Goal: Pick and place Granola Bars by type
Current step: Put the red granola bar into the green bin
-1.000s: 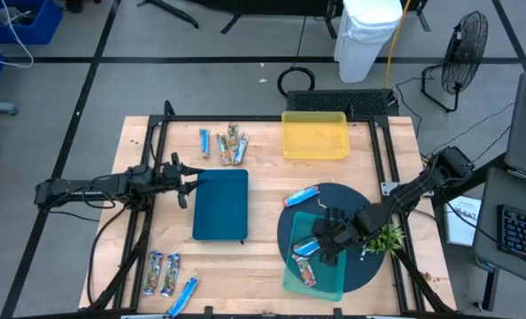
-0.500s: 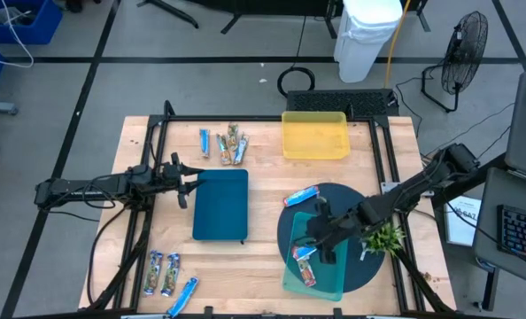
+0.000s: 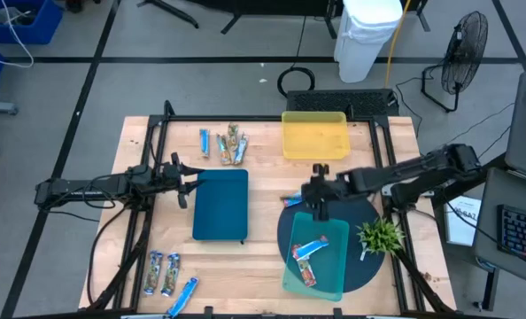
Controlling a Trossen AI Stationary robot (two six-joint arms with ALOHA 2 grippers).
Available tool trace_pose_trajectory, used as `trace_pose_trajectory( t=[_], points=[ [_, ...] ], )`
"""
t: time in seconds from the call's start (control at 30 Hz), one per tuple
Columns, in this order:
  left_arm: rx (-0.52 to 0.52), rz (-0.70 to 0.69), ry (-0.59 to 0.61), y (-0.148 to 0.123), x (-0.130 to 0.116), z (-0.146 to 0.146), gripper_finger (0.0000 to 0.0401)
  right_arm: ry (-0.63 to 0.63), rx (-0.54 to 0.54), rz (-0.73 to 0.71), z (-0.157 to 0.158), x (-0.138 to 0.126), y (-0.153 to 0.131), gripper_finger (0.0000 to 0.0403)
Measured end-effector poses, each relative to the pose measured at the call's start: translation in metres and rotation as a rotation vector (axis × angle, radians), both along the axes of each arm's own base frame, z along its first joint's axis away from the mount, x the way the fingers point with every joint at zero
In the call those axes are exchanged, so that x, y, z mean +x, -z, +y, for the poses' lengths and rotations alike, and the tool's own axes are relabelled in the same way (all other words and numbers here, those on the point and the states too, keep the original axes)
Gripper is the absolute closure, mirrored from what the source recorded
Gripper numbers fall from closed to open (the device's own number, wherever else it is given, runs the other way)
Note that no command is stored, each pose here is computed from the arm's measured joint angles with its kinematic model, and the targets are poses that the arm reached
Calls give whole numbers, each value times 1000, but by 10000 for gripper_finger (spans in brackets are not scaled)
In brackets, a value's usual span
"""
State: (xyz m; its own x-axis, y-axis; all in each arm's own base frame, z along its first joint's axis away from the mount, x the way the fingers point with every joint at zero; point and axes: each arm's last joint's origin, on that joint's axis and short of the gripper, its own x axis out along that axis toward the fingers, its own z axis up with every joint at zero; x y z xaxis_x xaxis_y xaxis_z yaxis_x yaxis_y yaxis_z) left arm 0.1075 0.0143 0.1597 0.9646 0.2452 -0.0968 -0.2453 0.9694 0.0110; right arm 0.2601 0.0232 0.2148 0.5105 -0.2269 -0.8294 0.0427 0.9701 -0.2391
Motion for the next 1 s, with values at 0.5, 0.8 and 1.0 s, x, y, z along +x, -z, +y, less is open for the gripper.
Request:
trace_pose_trajectory(
  t=[0.5, 0.8, 1.0],
  points=[
    [0, 0, 0, 0, 0, 0, 240, 26, 98, 117, -28, 3, 51, 228],
    [0, 0, 0, 0, 0, 0, 240, 62, 119, 113, -32, -10, 72, 234],
    [0, 0, 0, 0, 0, 0, 240, 89, 115, 106, -35, -11, 74, 248]
  ],
)
